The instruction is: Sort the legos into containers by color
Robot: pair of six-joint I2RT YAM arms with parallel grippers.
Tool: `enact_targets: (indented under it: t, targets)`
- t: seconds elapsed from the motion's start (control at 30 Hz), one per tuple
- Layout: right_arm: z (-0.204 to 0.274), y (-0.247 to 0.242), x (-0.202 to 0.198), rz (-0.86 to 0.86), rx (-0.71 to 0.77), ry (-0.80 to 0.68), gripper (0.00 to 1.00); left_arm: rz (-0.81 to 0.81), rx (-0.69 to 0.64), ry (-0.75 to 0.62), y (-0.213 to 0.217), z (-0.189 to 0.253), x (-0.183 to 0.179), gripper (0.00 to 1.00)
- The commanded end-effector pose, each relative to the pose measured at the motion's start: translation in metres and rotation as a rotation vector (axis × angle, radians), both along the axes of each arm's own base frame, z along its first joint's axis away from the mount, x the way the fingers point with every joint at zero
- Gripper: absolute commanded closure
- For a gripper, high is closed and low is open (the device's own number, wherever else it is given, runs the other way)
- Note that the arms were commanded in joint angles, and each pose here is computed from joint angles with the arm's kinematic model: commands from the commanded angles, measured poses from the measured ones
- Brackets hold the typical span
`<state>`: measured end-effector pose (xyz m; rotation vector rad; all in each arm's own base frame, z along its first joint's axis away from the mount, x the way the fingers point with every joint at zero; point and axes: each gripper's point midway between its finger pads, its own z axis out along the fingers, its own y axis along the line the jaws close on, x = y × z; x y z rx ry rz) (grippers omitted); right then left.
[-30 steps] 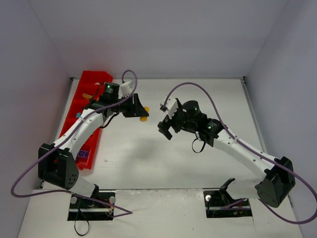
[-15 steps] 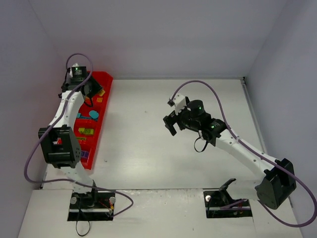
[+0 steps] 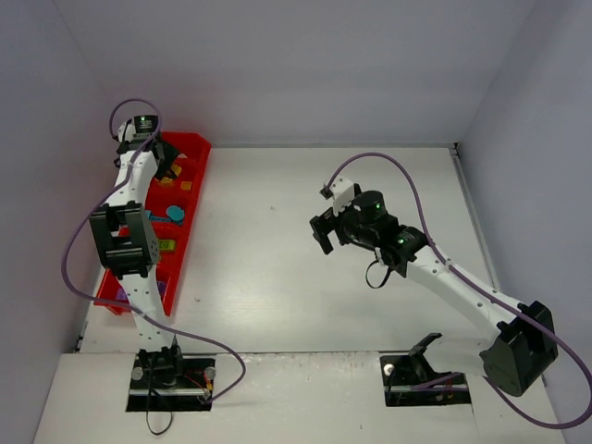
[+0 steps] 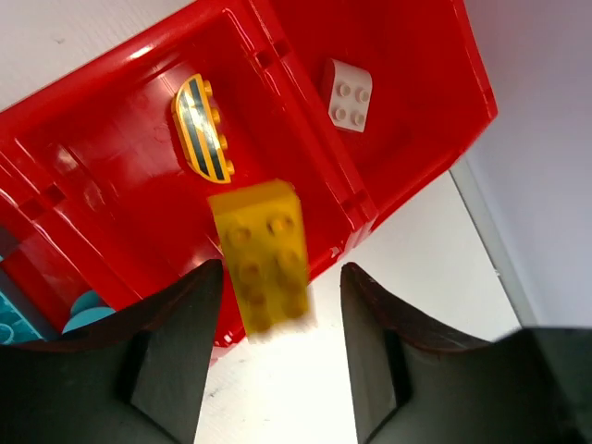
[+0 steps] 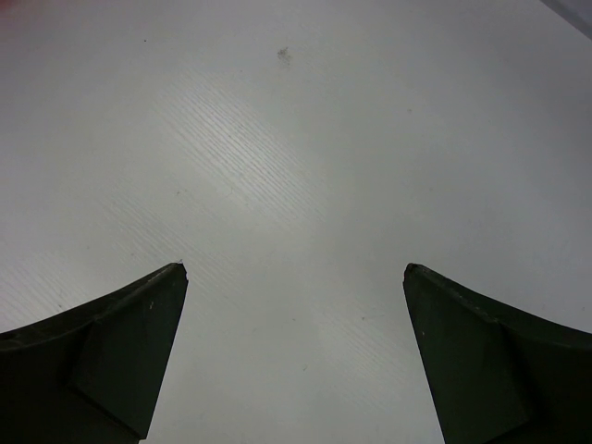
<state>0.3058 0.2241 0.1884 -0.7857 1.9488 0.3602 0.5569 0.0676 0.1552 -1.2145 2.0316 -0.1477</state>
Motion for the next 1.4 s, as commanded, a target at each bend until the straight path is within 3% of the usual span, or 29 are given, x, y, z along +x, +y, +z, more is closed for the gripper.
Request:
enact_targets:
  t: [0.0,0.2,0.3,0.4,0.53,0.63,0.77,1.0,1.13,1.37]
  targets:
    - [0.029,-0.003,0.009,-0.052,0.071,-0.084,0.0,0.081,0.024,-0.113,0.017,0.057,0.006,0.48]
    - [0.031,-0.005,0.011,-0.073,0.078,-0.084,0.0,0.075,0.026,-0.103,0.021,0.058,0.001,0.32]
    - [0.037,-0.01,0.016,-0.112,0.079,-0.098,0.0,0.016,0.043,-0.138,0.014,0.075,-0.003,0.29]
    - [0.045,-0.017,0.022,-0.17,0.093,-0.112,0.0,-0.124,0.091,-0.192,-0.008,0.105,-0.009,0.28]
    - [0.058,-0.035,0.038,-0.3,0.122,-0.128,0.0,-0.377,0.206,-0.26,-0.069,0.146,-0.031,0.26]
    - [0.069,-0.05,0.051,-0.396,0.16,-0.133,0.0,-0.554,0.309,-0.334,-0.121,0.181,-0.07,0.25]
    - [0.089,-0.068,0.063,-0.479,0.209,-0.156,0.0,-0.711,0.29,-0.359,-0.166,0.184,-0.113,0.25]
    - [0.116,-0.118,0.075,-0.664,0.35,-0.155,0.0,-0.897,0.372,-0.435,-0.227,0.193,-0.197,0.21]
    - [0.13,-0.128,0.063,-0.652,0.35,-0.188,0.0,-0.922,0.332,-0.521,-0.232,0.2,-0.242,0.19]
    - [0.116,-0.143,0.042,-0.691,0.285,-0.164,0.0,-0.958,0.327,-0.496,-0.223,0.163,-0.282,0.19]
